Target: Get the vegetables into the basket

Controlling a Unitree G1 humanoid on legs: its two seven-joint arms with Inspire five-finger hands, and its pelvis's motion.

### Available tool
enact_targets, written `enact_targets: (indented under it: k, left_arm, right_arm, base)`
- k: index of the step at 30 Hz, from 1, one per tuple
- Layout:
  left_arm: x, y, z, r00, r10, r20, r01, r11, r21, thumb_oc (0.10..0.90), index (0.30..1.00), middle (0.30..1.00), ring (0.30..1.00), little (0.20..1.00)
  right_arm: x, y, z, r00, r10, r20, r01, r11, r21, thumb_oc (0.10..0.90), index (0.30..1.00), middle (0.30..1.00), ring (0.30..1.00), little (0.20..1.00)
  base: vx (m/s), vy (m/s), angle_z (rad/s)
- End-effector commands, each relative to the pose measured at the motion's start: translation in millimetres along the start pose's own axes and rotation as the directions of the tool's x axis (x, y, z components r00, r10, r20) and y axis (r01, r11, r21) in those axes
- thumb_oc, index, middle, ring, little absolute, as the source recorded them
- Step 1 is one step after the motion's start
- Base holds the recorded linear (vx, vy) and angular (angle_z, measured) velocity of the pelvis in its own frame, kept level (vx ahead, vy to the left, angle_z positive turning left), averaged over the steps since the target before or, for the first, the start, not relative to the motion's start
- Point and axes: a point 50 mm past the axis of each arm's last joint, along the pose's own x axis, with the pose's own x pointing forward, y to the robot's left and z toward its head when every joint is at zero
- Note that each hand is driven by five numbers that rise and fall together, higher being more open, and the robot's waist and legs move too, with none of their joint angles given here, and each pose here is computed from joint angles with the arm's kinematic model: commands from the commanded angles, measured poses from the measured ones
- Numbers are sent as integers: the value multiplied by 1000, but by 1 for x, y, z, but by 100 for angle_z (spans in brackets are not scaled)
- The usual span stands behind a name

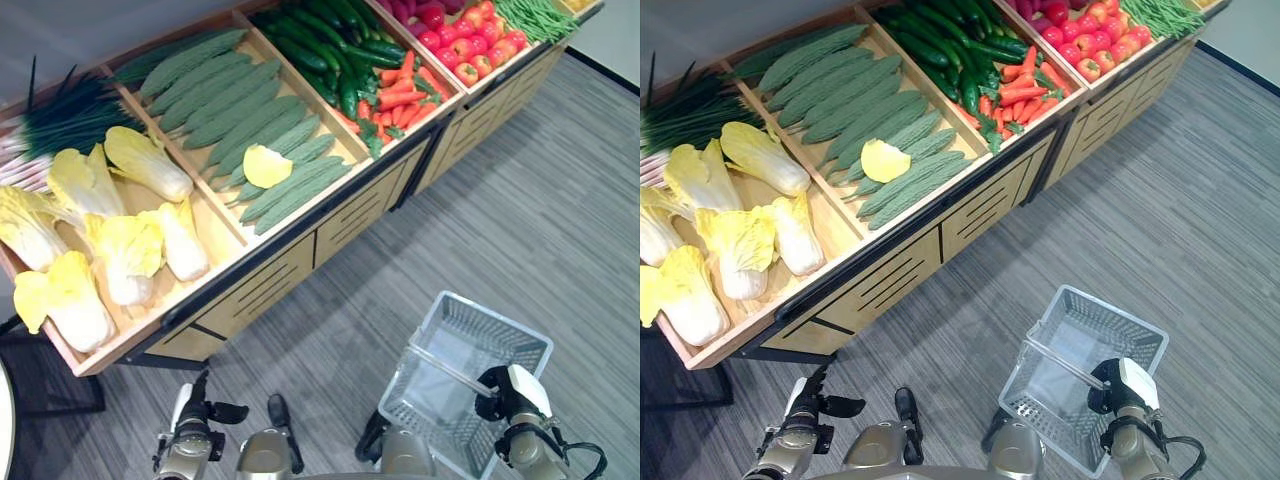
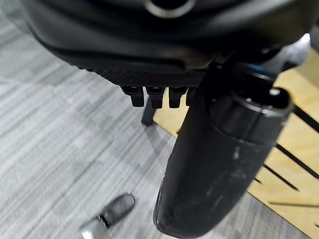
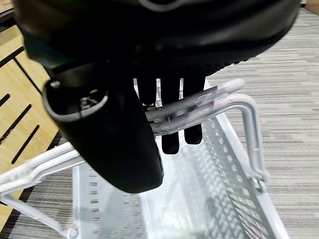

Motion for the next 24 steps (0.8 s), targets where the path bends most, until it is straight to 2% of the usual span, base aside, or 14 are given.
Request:
enact_targets:
  k: [1,8,12,21,24]
  left_arm:
    - [1,6,8,998,35,57,-35,999,-9,900,1000,1000,1000,1000]
    - [0,7,8,997,24,71,-26,999,22,900,1000,1000,1000,1000]
    - [2,10,8,997,43,64,-44,999,8,900,1000,1000,1000,1000]
    - [6,18,4,995,95,14,-95,995,-6,900,1000,1000,1000,1000]
    - [4,17,-4,995,99,-13,-99,995,-28,900,1000,1000,1000,1000]
  right_arm:
    - [12,-31,10,990,-129,48,129,992,6,400,300,300,300,300]
    - [15,-23,9,996,-88,15,88,996,8,400,300,300,300,300]
    - [13,-15,5,998,-59,-11,60,998,30,400,300,300,300,300]
    - [5,0,-6,999,-4,-52,5,999,36,400,300,300,300,300]
    - [6,-1,-7,999,5,-47,-4,1000,19,400,300,300,300,300]
  base:
    - [39,115,-1]
    - [56,147,17]
    - [137,-42,83]
    - [161,-198,106]
    - [51,-217,31]
